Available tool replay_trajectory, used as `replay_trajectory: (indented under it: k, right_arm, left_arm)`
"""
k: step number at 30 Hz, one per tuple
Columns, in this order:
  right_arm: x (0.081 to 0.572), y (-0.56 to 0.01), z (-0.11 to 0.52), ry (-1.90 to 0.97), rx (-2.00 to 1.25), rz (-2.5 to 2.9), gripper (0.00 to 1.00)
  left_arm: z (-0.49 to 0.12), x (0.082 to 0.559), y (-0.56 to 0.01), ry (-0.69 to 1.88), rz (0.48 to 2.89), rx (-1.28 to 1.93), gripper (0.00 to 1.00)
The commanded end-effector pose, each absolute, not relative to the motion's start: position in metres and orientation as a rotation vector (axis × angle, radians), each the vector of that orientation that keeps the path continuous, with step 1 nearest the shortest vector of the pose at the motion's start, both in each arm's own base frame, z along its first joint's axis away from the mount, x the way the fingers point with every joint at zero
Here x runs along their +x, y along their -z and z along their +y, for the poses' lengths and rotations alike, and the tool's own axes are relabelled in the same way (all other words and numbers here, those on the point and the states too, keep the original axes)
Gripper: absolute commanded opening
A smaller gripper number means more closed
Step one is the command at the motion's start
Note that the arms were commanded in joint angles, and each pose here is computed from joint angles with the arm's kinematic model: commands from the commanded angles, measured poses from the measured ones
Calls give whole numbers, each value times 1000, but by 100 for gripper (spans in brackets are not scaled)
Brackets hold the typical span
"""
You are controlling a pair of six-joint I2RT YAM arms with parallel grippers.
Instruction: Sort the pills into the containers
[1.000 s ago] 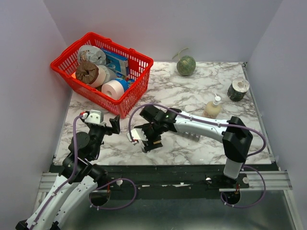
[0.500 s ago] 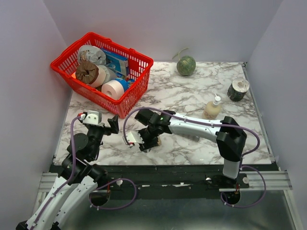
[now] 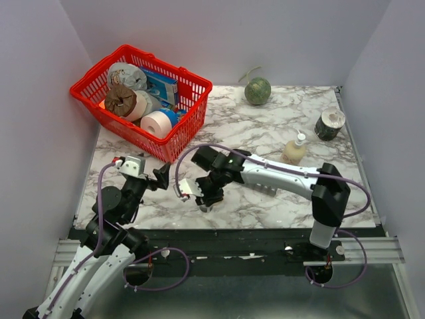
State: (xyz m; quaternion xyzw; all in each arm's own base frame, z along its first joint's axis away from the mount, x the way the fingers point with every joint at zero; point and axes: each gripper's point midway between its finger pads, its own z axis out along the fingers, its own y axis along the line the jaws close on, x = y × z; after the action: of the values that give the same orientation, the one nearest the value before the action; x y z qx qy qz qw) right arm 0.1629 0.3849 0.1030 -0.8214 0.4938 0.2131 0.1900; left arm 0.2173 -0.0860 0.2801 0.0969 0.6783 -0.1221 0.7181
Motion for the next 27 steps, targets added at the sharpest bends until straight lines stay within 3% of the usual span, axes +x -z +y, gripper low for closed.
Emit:
replay_trajectory:
  k: [1, 7, 11, 15, 27]
  right_arm:
    - [153, -176, 356, -767, -2137, 1409, 10]
    - [167, -213, 310, -990, -1864, 1566, 10]
    - [178, -231, 293, -1101, -1666, 1635, 10]
    - [183, -251, 290, -1222, -1530, 1619, 10]
    - [196, -256, 292, -1259, -1393, 1662, 9]
  left_arm:
    - [-141, 192, -293, 526, 1361, 486, 99]
    - [-189, 165, -307, 771, 1160, 697, 99]
    - [-227, 171, -295, 930, 1230, 828, 99]
    - [-247, 187, -285, 903, 1246, 912, 99]
    - [-297, 173, -252, 940, 1221, 1132, 99]
